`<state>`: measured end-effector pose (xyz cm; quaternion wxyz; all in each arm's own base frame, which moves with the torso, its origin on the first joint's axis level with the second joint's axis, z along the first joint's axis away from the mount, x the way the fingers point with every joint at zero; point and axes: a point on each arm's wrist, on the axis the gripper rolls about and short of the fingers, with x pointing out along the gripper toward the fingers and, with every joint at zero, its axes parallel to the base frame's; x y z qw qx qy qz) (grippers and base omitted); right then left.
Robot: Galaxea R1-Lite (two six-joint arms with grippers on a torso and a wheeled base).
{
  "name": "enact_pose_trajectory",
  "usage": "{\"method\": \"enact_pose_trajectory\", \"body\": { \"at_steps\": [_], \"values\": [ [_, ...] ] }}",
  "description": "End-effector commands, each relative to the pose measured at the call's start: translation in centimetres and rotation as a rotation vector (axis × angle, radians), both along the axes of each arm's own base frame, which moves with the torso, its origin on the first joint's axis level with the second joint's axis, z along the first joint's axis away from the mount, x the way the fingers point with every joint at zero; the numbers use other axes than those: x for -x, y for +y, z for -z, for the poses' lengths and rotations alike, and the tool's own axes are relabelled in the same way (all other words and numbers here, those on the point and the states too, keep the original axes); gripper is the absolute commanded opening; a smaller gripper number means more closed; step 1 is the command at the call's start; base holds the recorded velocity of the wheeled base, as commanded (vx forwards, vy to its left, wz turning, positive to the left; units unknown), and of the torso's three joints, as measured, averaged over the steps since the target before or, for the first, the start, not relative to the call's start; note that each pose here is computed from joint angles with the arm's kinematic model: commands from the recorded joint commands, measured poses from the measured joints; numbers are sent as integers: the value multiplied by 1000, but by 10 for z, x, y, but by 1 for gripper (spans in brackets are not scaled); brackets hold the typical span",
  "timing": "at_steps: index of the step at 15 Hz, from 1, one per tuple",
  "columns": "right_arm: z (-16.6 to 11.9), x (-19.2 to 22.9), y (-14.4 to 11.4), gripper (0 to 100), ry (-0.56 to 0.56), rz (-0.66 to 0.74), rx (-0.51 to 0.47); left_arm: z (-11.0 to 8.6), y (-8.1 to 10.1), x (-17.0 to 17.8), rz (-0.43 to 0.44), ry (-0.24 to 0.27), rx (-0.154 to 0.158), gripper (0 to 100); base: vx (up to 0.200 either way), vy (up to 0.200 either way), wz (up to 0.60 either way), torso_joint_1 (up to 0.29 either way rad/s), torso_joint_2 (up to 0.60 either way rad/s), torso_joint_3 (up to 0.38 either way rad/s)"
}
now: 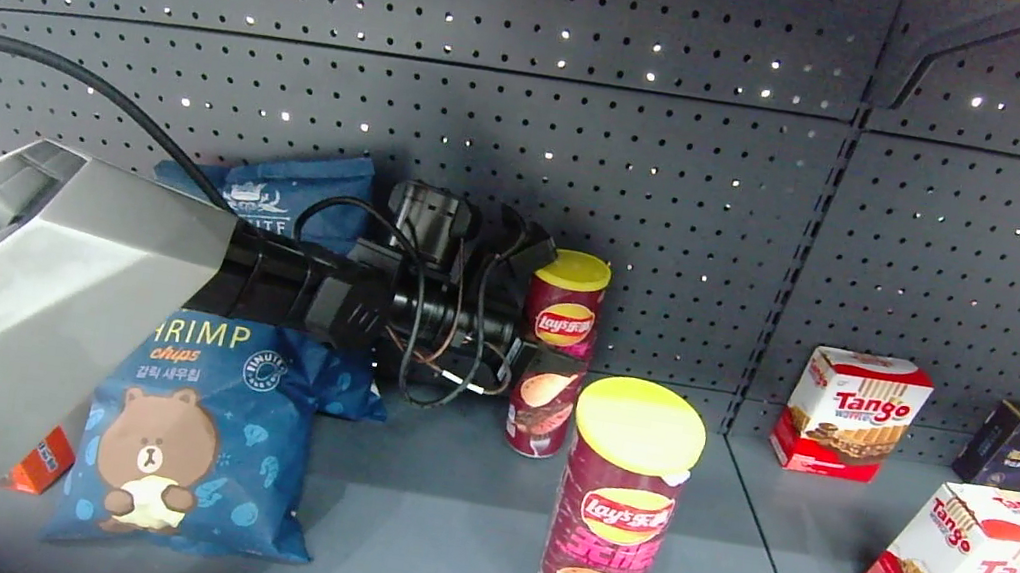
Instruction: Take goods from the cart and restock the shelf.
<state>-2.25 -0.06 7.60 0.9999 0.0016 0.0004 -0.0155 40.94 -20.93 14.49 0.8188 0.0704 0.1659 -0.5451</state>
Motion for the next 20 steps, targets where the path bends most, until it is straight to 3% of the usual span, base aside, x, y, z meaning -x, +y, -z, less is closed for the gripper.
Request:
{"method": "enact_pose_trajectory", "body": {
  "at_steps": [1, 2, 3, 16, 20],
  "values": [
    [0, 0, 0, 100, 1, 0, 0, 0, 0, 0, 0, -2, 0, 0, 0, 0, 0, 0, 0, 0],
    [0, 0, 0, 100, 1, 0, 0, 5, -1, -1, 1, 4, -5, 0, 0, 0, 0, 0, 0, 0],
    [0, 0, 0, 100, 1, 1, 0, 5, -1, -1, 3, 6, -5, 100, 0, 0, 0, 0, 0, 0],
    [0, 0, 0, 100, 1, 0, 0, -5, 9, 12, -24, 5, -17, 100, 0, 0, 0, 0, 0, 0],
    [0, 0, 0, 100, 1, 0, 0, -21, 29, 23, -82, -11, -25, 100, 0, 0, 0, 0, 0, 0]
  ]
}}
